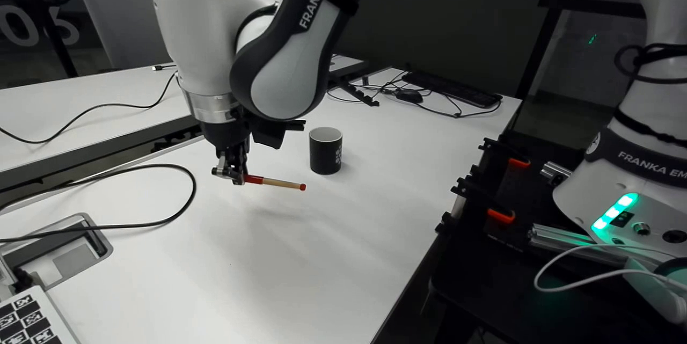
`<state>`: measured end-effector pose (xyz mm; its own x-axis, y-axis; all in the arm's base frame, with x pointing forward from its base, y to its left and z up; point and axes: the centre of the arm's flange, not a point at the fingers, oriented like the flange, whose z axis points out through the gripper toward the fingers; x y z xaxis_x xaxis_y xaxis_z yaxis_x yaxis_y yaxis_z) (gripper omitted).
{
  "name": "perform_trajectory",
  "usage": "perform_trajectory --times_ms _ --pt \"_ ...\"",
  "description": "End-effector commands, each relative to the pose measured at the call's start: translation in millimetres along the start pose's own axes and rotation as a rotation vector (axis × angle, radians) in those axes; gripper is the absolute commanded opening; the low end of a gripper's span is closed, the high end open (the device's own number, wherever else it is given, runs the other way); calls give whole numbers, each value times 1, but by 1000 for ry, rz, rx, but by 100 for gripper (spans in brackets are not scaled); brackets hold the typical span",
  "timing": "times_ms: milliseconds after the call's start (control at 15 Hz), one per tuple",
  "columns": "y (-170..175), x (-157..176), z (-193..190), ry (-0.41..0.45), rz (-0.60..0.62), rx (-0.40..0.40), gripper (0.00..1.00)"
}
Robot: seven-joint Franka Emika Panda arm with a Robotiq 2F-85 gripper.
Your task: Pick up the pen and put it in the mug
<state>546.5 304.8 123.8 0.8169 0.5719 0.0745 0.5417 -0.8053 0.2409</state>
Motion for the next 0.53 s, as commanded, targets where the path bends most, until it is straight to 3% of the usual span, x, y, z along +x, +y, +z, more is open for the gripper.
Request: perform_trajectory --times_ms 0,267,467 --pt "9 -16 -30 124 67 -70 5" --pt "22 -22 -43 281 156 -92 5" --pt "32 -29 -47 292 189 -124 5"
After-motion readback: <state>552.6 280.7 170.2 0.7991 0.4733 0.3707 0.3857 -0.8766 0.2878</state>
